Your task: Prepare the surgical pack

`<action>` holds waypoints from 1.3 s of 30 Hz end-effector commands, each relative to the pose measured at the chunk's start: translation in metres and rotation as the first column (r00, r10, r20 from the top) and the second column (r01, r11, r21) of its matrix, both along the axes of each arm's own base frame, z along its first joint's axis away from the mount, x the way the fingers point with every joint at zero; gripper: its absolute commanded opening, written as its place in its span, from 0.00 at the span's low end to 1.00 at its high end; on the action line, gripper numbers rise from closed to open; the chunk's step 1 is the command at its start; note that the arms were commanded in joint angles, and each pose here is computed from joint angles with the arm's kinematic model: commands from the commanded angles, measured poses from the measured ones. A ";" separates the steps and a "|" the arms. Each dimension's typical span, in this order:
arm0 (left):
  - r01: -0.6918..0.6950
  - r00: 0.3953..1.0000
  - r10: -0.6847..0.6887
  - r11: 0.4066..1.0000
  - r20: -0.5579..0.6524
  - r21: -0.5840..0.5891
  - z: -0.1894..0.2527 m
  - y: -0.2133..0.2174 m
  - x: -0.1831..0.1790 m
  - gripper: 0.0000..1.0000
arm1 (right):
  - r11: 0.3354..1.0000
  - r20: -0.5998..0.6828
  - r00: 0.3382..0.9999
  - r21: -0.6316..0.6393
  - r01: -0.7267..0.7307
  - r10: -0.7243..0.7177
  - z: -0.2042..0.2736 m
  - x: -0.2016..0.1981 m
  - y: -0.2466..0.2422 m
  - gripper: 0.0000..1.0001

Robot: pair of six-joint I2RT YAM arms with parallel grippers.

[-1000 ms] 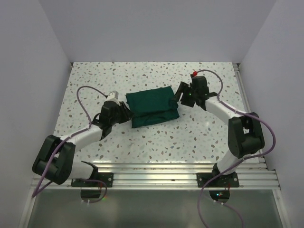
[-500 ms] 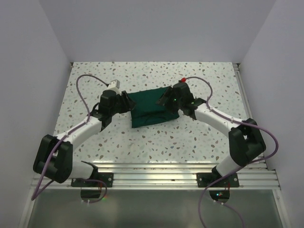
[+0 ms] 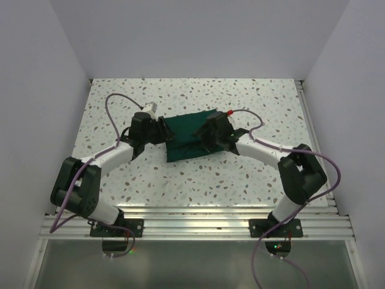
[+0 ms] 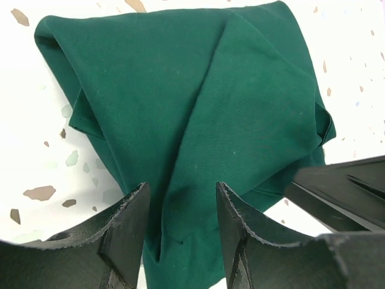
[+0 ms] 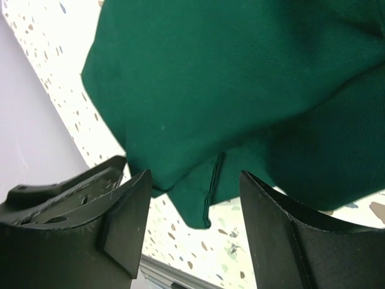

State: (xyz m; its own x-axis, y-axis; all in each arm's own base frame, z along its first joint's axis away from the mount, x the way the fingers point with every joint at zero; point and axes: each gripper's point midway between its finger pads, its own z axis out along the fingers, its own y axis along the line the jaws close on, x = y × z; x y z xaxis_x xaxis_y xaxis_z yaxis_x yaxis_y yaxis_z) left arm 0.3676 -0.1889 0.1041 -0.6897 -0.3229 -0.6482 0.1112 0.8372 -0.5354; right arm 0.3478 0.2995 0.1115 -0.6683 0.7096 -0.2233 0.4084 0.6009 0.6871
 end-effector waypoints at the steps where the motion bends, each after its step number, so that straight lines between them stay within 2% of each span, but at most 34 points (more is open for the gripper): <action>1: 0.014 0.996 -0.014 1.000 0.087 -0.004 0.027 0.001 0.008 0.51 | 0.997 0.018 0.998 0.043 0.065 -0.065 0.002 0.013 0.008 0.63; 10: -0.037 0.991 0.032 0.999 0.131 0.034 0.043 0.020 -0.009 0.50 | 0.994 0.001 0.995 0.039 0.098 -0.098 -0.015 0.022 0.014 0.58; 13: -0.048 0.989 0.045 0.999 0.140 0.020 0.044 0.025 -0.022 0.49 | 0.993 0.009 0.994 0.041 0.108 -0.108 -0.016 0.025 0.016 0.53; 21: -0.004 0.990 0.010 0.999 0.140 -0.041 0.020 0.011 -0.067 0.42 | 0.989 0.022 0.989 -0.007 0.146 -0.146 -0.023 0.033 0.010 0.48; 27: 0.004 0.984 0.010 0.996 0.176 -0.084 0.006 0.003 -0.096 0.41 | 0.990 0.036 0.990 -0.001 0.140 -0.140 -0.021 0.039 0.014 0.19; 28: 0.018 0.980 0.000 0.996 0.197 -0.092 0.008 -0.004 -0.099 0.41 | 0.991 0.036 0.990 -0.001 0.136 -0.135 -0.021 0.039 0.015 0.09; 31: 0.037 0.978 -0.015 0.994 0.206 -0.105 0.000 -0.015 -0.110 0.41 | 0.993 0.047 0.992 0.007 0.118 -0.119 -0.014 0.038 0.019 0.00; 39: 0.081 0.976 -0.052 0.989 0.212 -0.127 -0.023 -0.047 -0.125 0.39 | 0.998 0.048 0.997 -0.006 0.068 -0.067 -0.001 0.027 0.027 0.00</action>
State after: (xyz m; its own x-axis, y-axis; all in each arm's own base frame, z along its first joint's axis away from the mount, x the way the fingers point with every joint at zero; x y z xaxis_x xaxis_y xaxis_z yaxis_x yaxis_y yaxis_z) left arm 0.2286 -0.2232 0.0589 -0.6545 -0.2810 -0.7019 0.2625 0.7862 -0.5594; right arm 0.3713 0.3162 0.0831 -0.6118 0.7553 -0.2349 0.4634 0.5829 0.6674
